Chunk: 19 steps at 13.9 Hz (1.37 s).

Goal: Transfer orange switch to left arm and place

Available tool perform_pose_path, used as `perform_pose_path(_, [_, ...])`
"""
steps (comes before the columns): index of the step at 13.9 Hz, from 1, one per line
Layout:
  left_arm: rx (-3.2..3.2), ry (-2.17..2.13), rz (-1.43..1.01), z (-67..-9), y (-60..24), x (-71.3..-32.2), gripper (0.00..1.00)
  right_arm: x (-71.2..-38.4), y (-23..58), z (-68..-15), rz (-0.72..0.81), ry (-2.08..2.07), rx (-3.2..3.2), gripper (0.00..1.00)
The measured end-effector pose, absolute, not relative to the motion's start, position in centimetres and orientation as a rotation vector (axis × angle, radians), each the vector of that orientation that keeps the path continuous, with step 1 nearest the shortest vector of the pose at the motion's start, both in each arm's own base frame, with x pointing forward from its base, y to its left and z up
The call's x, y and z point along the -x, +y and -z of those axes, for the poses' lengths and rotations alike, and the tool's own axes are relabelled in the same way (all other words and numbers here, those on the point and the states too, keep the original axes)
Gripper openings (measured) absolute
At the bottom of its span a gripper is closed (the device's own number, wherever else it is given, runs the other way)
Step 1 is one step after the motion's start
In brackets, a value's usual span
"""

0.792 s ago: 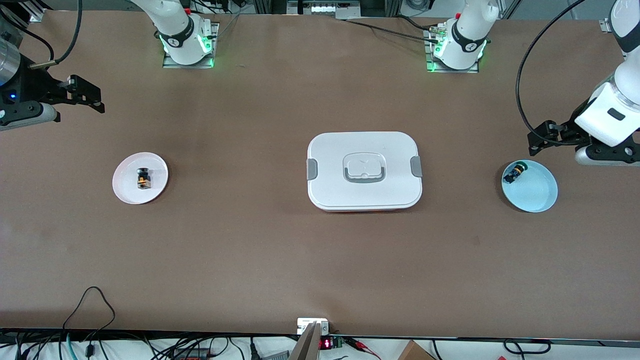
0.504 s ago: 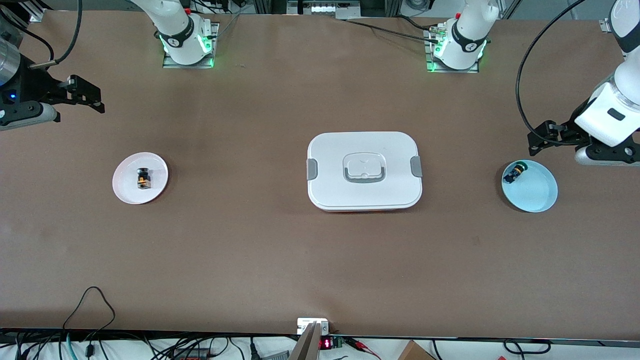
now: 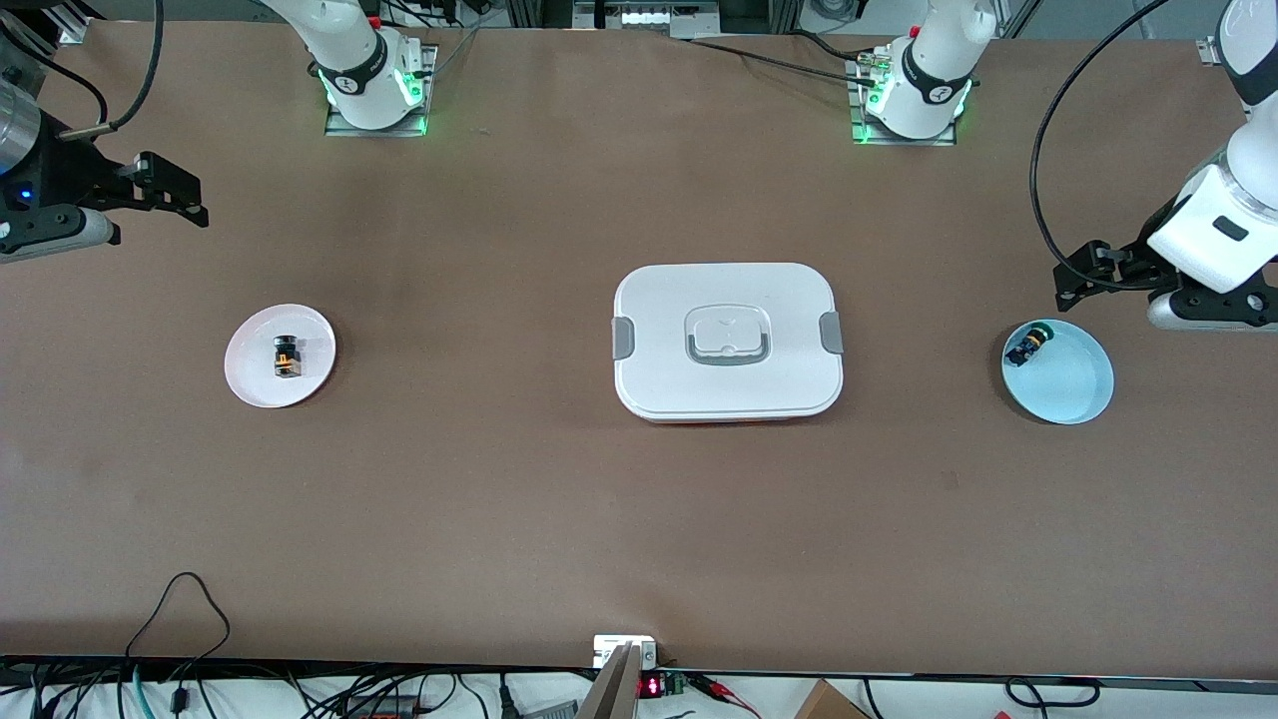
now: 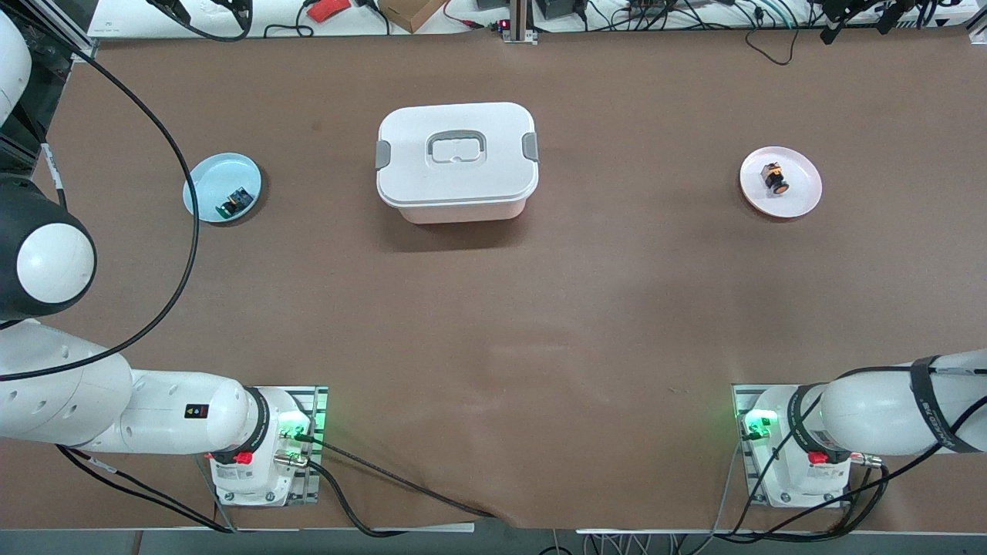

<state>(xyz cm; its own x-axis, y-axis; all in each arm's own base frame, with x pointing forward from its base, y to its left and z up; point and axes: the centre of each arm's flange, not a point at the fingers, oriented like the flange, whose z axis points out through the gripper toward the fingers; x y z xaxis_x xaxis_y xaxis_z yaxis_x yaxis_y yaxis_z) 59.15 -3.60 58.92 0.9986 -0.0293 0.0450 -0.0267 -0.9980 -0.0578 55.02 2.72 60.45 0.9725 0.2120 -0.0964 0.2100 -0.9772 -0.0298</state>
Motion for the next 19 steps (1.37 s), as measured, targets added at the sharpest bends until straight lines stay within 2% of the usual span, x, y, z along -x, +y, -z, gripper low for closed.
perform_pose_path(3, [3.083, 0.043, 0.071, -58.9, -3.6, -59.2, 1.00, -55.1, 2.4, -57.8, -0.215, -0.346, 3.093, 1.00])
perform_pose_path(6, [3.083, 0.043, 0.071, -58.9, -3.6, -59.2, 1.00, -56.3, 2.3, -54.2, -0.253, -0.532, 3.060, 1.00])
perform_pose_path(11, [3.083, 0.043, 0.071, -58.9, -3.6, -59.2, 1.00, -59.6, -1.7, -44.5, -0.394, -0.907, 2.906, 1.00])
perform_pose_path(14, [3.083, 0.043, 0.070, -58.9, -3.6, -59.2, 1.00, -61.3, -4.2, -38.5, -0.357, -1.164, 2.796, 1.00])
perform_pose_path(19, [3.083, 0.043, 0.067, -58.9, -3.6, -59.1, 1.00, -61.9, -5.2, -30.4, -0.310, -1.704, 2.521, 1.00])
